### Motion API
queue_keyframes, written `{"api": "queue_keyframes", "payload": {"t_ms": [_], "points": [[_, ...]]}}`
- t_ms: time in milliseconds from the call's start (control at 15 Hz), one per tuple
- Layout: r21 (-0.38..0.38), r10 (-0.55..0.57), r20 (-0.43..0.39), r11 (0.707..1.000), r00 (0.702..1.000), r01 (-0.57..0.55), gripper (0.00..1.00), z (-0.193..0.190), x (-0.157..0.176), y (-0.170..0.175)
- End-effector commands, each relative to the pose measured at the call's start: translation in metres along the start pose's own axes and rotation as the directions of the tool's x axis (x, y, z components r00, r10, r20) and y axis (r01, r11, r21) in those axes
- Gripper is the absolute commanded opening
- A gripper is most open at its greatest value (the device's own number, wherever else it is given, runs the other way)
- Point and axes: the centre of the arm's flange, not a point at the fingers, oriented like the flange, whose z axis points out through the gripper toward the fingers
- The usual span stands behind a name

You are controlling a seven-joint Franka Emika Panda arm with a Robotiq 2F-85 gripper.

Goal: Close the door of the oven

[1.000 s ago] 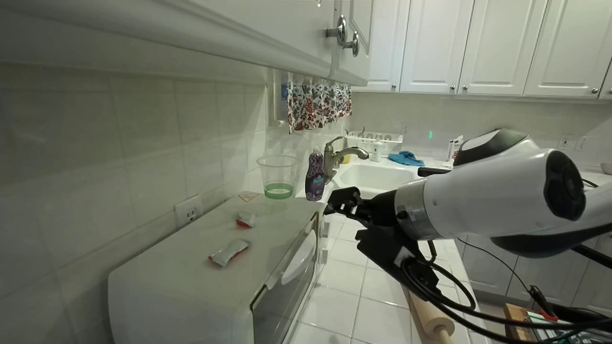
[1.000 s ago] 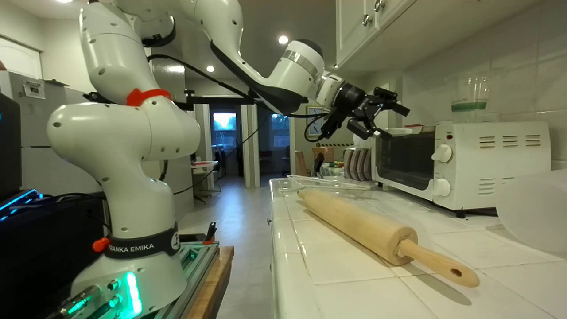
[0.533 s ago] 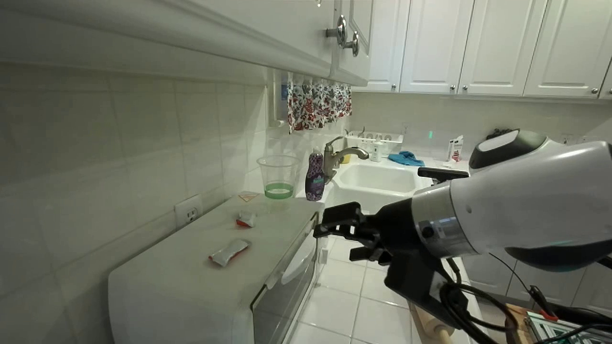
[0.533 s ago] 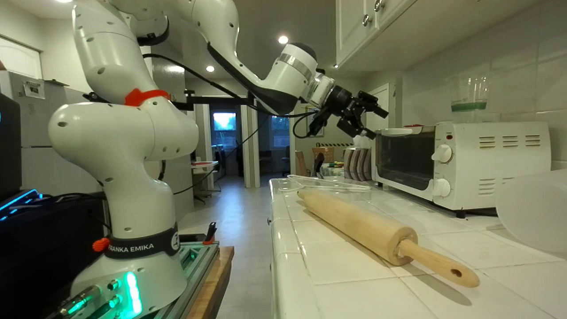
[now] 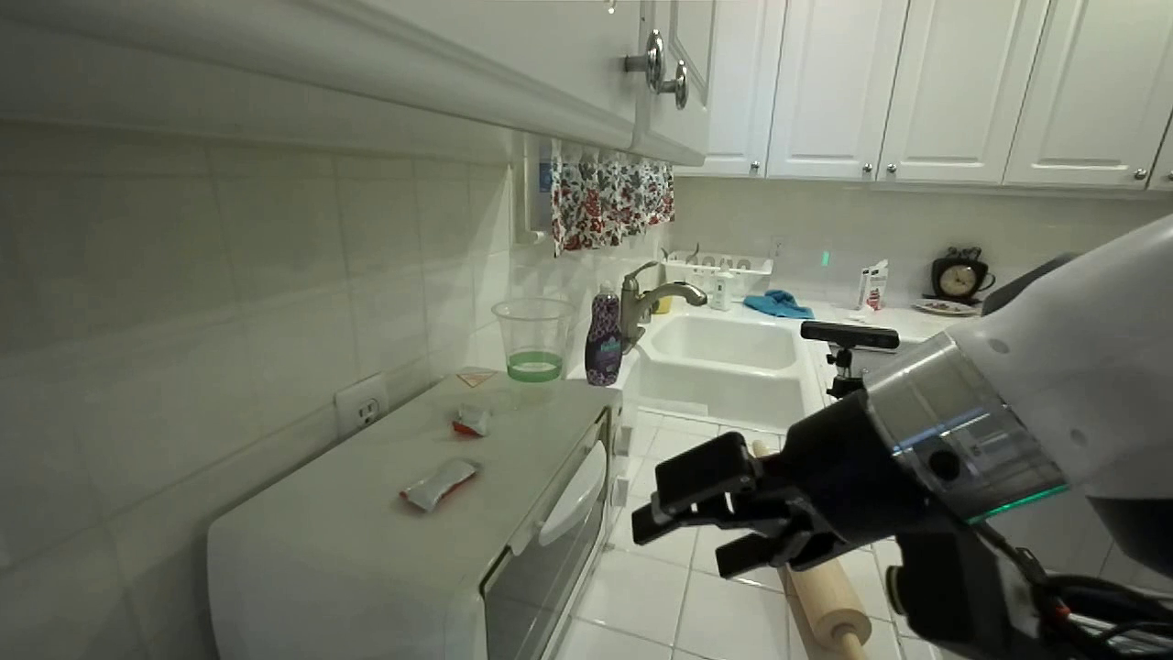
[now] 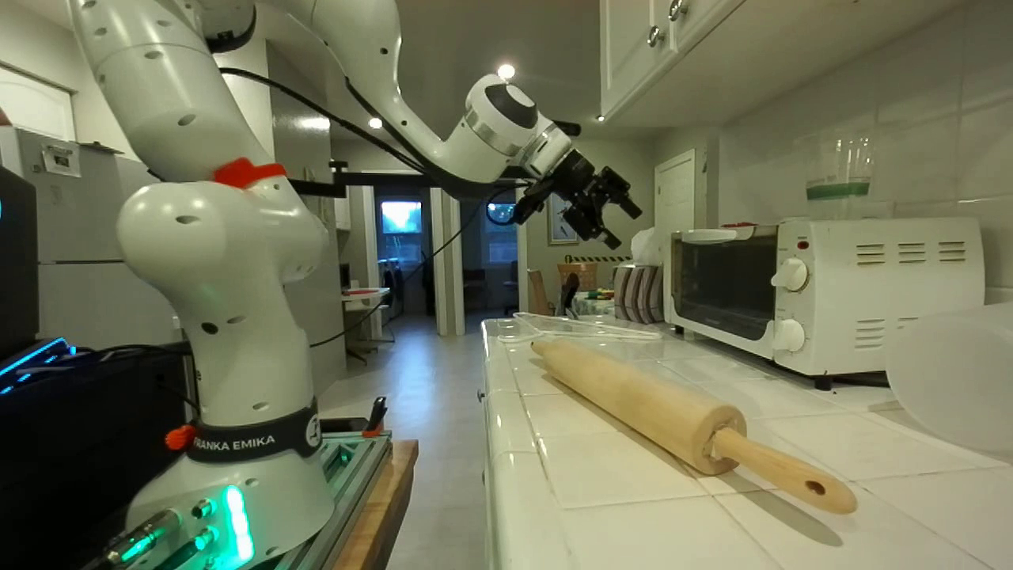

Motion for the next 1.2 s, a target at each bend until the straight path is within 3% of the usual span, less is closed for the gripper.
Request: {"api": "queue_keyframes", "payload": {"t_ms": [0, 133, 200, 400, 1133], "points": [[-0.087, -0.021, 0.074, 0.996, 0.997, 0.027, 1.0, -0.052, 0.012, -0.002], [-0.154, -0.035, 0.089, 0.987, 0.995, 0.048, 1.0, -0.066, 0.013, -0.002], [-0.121, -0.011, 0.09, 0.992, 0.996, 0.022, 1.0, -0.029, -0.005, -0.003], [-0.142, -0.023, 0.091, 0.989, 0.996, 0.036, 1.0, -0.051, 0.0, -0.004], [-0.144, -0.027, 0.09, 0.989, 0.996, 0.04, 1.0, -0.052, 0.001, -0.003]]}}
